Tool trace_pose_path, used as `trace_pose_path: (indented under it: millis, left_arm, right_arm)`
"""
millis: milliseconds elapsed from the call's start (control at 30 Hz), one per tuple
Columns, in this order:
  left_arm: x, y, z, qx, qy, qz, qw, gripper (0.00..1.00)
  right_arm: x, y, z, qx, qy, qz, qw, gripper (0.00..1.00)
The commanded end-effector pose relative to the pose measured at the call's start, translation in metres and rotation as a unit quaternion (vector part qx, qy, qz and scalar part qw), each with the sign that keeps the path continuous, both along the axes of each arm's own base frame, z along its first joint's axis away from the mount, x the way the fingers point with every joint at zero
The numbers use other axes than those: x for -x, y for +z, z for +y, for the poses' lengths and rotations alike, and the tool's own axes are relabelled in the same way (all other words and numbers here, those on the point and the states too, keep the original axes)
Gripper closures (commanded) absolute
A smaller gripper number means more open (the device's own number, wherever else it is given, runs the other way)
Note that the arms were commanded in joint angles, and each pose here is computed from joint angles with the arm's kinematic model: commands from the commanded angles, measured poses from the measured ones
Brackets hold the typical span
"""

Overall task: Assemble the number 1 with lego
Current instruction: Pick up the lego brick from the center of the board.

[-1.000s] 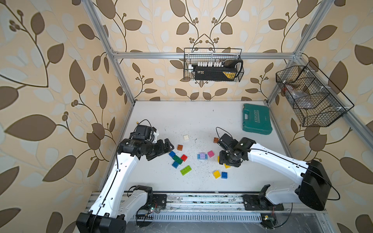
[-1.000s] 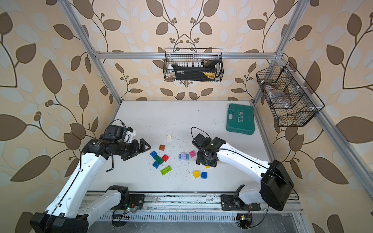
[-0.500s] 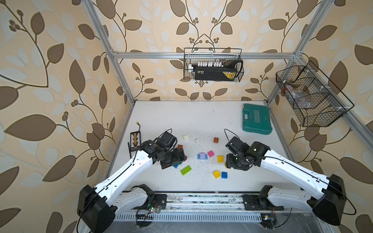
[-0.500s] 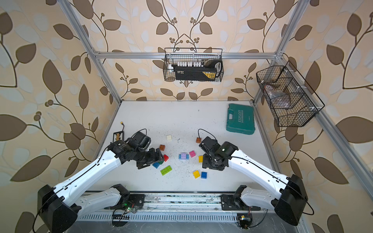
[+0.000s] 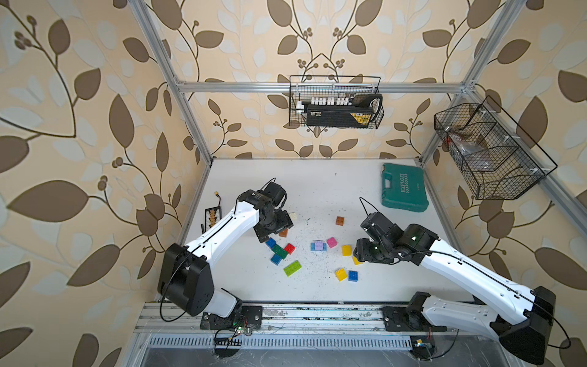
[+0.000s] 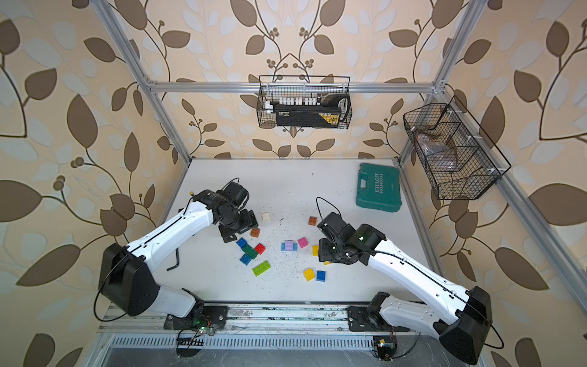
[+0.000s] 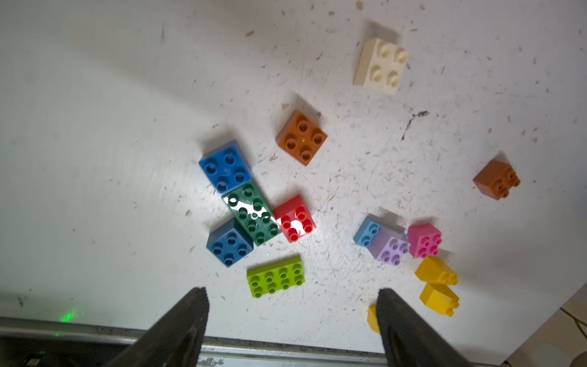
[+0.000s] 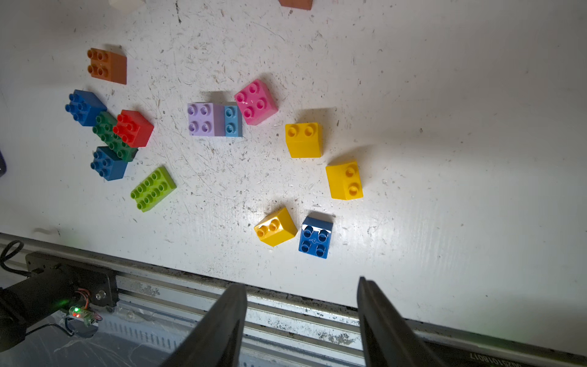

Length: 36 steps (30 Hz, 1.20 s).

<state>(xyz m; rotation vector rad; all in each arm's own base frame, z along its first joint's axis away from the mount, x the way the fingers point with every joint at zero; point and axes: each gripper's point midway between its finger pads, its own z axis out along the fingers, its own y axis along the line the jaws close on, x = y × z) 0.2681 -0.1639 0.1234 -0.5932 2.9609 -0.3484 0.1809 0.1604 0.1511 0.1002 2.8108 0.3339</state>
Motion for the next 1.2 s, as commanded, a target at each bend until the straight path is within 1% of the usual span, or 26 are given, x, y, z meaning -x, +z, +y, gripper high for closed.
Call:
trace_pose_path:
  millis: [0,67,133,300,400,467,567,667,833,1033,1167]
  left_arm:
    - [-0.017,-0.008,-0.01,0.003,-0.089,-0.002,0.996,0.14]
    - [-0.025,-0.02,-0.01,-0.016,-0.114,0.005,0.993,0.14]
    - [-0.032,-0.029,-0.011,-0.019,-0.128,0.011,0.992,0.14]
    - [-0.041,-0.048,-0.011,-0.015,-0.144,0.018,0.989,0.14]
    - [-0.045,-0.061,-0.003,-0.042,-0.156,0.034,0.986,0.14]
    - [-0.047,-0.07,0.002,-0.046,-0.155,0.045,0.986,0.14]
    - [-0.049,-0.08,0.006,-0.038,-0.154,0.053,0.986,0.14]
    - [-0.051,-0.087,-0.001,-0.021,-0.171,0.056,0.983,0.16]
    - [-0.049,-0.096,-0.009,-0.003,-0.182,0.064,0.981,0.18]
    - [-0.043,-0.09,-0.041,0.028,-0.198,0.057,0.978,0.18]
    - [-0.036,-0.097,-0.058,0.031,-0.198,0.073,0.977,0.21]
  right_arm:
    - [-0.002,0.002,-0.003,0.008,0.012,-0.011,1.0,0.41]
    - [-0.002,-0.001,0.0,0.005,0.017,-0.006,1.0,0.41]
    - [-0.003,-0.005,0.003,0.003,0.022,-0.002,1.0,0.41]
    - [-0.005,-0.013,0.008,0.002,0.035,0.005,0.999,0.41]
    - [-0.008,-0.019,0.009,0.001,0.039,0.008,0.999,0.41]
    - [-0.01,-0.022,0.009,-0.004,0.04,0.013,0.999,0.41]
    - [-0.013,-0.024,0.013,-0.011,0.047,0.016,0.999,0.41]
    - [-0.02,-0.027,0.014,-0.019,0.041,0.021,0.999,0.42]
    - [-0.028,-0.028,0.018,-0.026,0.046,0.031,0.998,0.42]
    - [-0.035,-0.029,0.019,-0.028,0.05,0.032,0.998,0.42]
    - [-0.034,-0.033,0.016,-0.028,0.049,0.038,0.998,0.43]
